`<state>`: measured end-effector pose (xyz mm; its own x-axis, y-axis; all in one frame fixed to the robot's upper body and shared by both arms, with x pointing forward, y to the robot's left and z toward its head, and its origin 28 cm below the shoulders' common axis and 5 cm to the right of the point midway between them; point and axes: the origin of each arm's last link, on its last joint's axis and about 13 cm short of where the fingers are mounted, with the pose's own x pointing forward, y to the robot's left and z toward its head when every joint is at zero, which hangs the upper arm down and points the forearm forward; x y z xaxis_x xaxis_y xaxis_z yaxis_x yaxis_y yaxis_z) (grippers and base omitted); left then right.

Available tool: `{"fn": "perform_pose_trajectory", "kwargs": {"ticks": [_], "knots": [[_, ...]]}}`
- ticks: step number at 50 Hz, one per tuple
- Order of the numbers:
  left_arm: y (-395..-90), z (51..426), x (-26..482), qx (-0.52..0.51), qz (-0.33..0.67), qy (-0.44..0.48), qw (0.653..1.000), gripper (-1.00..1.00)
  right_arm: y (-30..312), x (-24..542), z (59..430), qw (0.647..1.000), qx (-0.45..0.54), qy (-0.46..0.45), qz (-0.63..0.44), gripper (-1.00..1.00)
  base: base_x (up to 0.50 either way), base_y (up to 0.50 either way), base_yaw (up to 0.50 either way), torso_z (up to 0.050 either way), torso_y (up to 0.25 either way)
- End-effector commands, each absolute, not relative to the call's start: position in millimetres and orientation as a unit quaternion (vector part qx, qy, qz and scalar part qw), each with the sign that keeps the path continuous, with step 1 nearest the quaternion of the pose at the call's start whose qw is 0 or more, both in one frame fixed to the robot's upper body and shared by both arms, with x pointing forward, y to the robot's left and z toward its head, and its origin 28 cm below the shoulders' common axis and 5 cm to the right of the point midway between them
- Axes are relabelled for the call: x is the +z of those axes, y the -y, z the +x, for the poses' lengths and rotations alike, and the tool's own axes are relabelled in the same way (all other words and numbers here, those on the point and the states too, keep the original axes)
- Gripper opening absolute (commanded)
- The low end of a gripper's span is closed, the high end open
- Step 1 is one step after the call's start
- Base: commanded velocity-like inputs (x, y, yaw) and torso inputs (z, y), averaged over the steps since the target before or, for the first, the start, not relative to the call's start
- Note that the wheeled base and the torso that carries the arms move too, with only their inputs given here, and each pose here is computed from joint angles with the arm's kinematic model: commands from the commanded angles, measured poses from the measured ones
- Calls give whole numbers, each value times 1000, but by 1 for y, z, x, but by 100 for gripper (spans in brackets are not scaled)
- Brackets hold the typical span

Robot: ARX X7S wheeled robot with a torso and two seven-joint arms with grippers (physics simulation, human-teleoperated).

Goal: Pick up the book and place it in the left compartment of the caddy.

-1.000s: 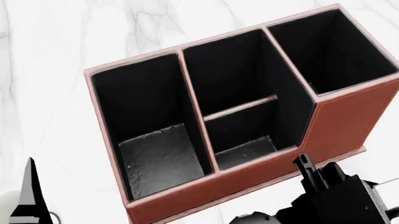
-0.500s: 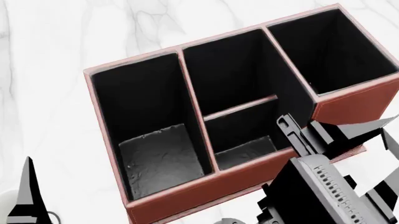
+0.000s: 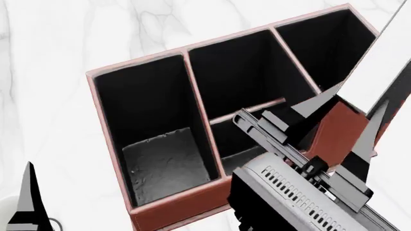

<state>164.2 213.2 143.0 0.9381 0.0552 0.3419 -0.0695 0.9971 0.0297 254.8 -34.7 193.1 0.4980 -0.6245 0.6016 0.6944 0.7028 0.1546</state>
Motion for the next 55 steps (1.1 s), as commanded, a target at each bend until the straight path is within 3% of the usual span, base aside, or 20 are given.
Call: {"fn": "perform_pose_trajectory", "kwargs": {"ticks": [1, 15, 55], "knots": [[-214, 164, 147, 15, 0, 179, 984, 100, 30, 199, 252, 885, -304, 345, -65, -100, 0, 0, 0, 0, 0], [-214, 164, 146, 12, -1, 184, 983, 100, 27, 200, 252, 914, -223, 337, -31, -100, 0, 0, 0, 1, 1], [-213, 164, 146, 11, 0, 181, 983, 100, 10, 213, 249, 924, -23, 380, 27, -100, 0, 0, 0, 0, 2]]}}
